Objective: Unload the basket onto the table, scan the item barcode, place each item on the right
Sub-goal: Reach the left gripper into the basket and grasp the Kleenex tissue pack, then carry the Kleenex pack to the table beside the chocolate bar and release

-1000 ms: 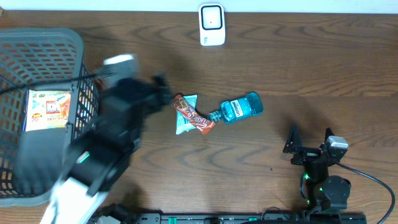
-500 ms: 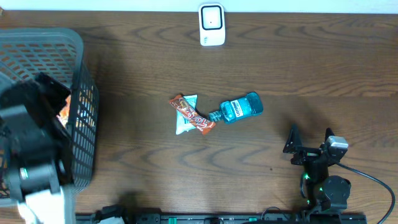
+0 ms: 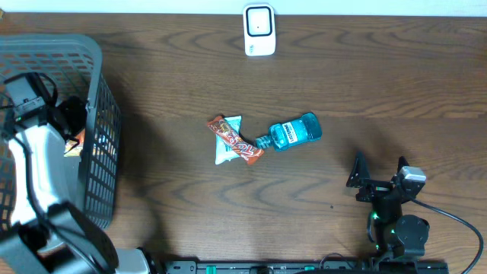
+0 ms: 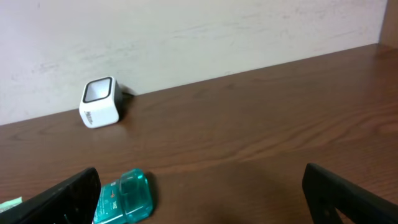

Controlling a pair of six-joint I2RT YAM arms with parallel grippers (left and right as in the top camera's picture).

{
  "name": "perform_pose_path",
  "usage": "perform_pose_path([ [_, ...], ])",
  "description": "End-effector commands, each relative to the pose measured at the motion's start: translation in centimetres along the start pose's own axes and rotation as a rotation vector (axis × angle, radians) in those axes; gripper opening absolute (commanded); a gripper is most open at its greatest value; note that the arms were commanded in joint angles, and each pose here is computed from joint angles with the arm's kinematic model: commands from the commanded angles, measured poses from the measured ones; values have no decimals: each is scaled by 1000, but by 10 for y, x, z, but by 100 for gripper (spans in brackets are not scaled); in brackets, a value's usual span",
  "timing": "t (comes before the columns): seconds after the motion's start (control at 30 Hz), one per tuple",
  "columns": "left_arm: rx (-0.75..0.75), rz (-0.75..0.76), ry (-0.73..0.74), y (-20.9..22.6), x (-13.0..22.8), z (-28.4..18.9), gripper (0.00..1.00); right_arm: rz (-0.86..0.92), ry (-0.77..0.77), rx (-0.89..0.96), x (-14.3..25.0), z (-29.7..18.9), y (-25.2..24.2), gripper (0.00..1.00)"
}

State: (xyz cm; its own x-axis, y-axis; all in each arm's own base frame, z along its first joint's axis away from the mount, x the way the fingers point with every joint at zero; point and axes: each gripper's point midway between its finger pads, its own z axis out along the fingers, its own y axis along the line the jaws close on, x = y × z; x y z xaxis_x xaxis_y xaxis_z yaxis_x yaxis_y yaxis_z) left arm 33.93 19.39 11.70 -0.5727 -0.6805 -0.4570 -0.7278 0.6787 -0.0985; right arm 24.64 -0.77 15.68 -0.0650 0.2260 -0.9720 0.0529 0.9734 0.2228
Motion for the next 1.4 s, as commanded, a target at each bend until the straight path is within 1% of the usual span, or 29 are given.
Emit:
perform_pose_path([
  [0.0,13,51,46,-4,5,20,98,1,-3,5,0,0,-1,99],
  [0.17,-5,54,112,-2,18,49,98,1,-3,5,0,0,-1,99],
  [0.33,-12,55,137,-1,24,57,99,1,-3,5,0,0,-1,99],
  [0.37,-12,55,137,-1,24,57,96,1,-3,5,0,0,-1,99],
  [0.43,-1,54,141,-3,25,57,82,1,-3,5,0,0,-1,99],
  [0.5,27,52,151,-7,27,57,72,1,-3,5,0,0,-1,99],
  [0.53,39,51,154,-9,27,56,70,1,-3,5,0,0,-1,99],
  [0.57,44,50,156,-10,28,56,64,1,-3,5,0,0,-1,99],
  [0.63,42,51,163,-10,29,56,48,1,-3,5,0,0,-1,99],
  [0.67,40,51,165,-9,30,56,42,1,-3,5,0,0,-1,99],
  [0.7,39,51,169,-9,31,56,39,1,-3,5,0,0,-1,99],
  [0.83,40,48,162,-8,29,46,38,1,-3,5,0,0,-1,99],
  [0.9,50,47,132,-9,22,34,36,1,-3,5,0,0,-1,99],
  [1.0,78,41,42,-13,5,3,35,1,-3,5,0,0,-1,99],
  [1.1,124,7,-93,-17,-17,-45,35,1,-3,5,0,0,-1,99],
  [1.2,187,-71,-243,-19,-32,-105,35,1,-3,5,0,0,-1,99],
  [1.3,265,-196,-353,-16,-31,-166,35,1,-3,5,0,0,-1,99],
  [1.33,319,-232,-374,-19,-25,-186,35,1,-3,5,0,0,-1,99],
  [1.37,397,-237,-383,-28,-18,-206,35,1,-3,5,0,0,-1,99],
])
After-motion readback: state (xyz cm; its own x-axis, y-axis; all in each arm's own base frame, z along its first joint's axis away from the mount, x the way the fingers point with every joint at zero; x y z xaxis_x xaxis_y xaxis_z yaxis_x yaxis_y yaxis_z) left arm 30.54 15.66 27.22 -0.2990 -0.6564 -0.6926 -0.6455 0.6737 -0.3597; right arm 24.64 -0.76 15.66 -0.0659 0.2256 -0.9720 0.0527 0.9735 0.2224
